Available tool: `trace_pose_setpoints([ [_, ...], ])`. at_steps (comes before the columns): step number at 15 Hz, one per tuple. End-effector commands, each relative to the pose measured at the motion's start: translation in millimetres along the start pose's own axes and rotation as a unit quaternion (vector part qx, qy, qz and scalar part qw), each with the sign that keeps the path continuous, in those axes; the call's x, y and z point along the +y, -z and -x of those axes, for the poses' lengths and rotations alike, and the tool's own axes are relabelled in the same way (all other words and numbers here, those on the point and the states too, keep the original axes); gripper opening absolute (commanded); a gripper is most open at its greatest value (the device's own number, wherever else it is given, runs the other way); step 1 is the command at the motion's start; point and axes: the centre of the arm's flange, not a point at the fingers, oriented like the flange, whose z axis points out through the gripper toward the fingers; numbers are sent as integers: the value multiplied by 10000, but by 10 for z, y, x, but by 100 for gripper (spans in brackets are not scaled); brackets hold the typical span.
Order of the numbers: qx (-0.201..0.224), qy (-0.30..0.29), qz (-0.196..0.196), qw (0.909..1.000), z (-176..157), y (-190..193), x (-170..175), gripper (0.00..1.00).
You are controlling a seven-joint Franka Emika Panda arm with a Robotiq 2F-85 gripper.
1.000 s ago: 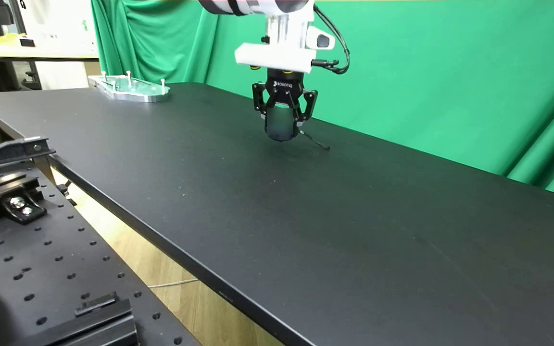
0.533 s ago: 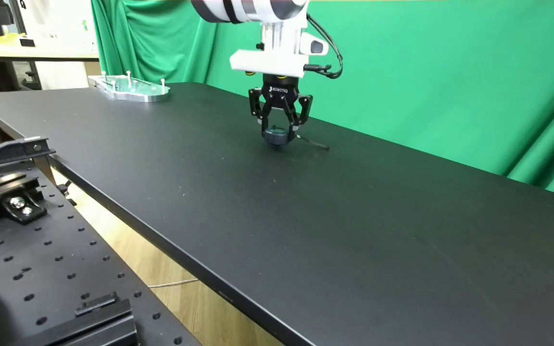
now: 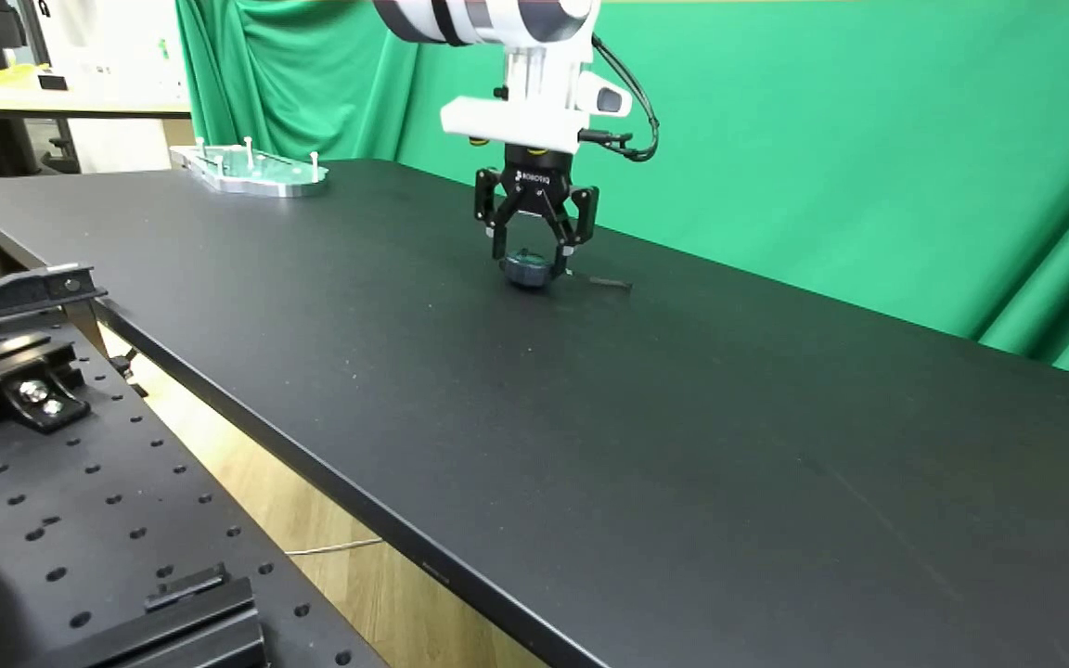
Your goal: Move the measuring tape slightly forward
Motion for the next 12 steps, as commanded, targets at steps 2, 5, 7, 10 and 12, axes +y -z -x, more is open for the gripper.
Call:
trace_pose_setpoints([
  [2,16,-201,-86,9998,-125,161,-1,100],
  [5,-29,-232,-137,9996,-127,319,-14,100],
  [7,-151,-283,-142,9994,-106,421,-23,100],
  [10,-188,-228,-153,9994,-73,595,-38,100],
  [12,-277,-177,-147,9994,-58,701,-33,100],
])
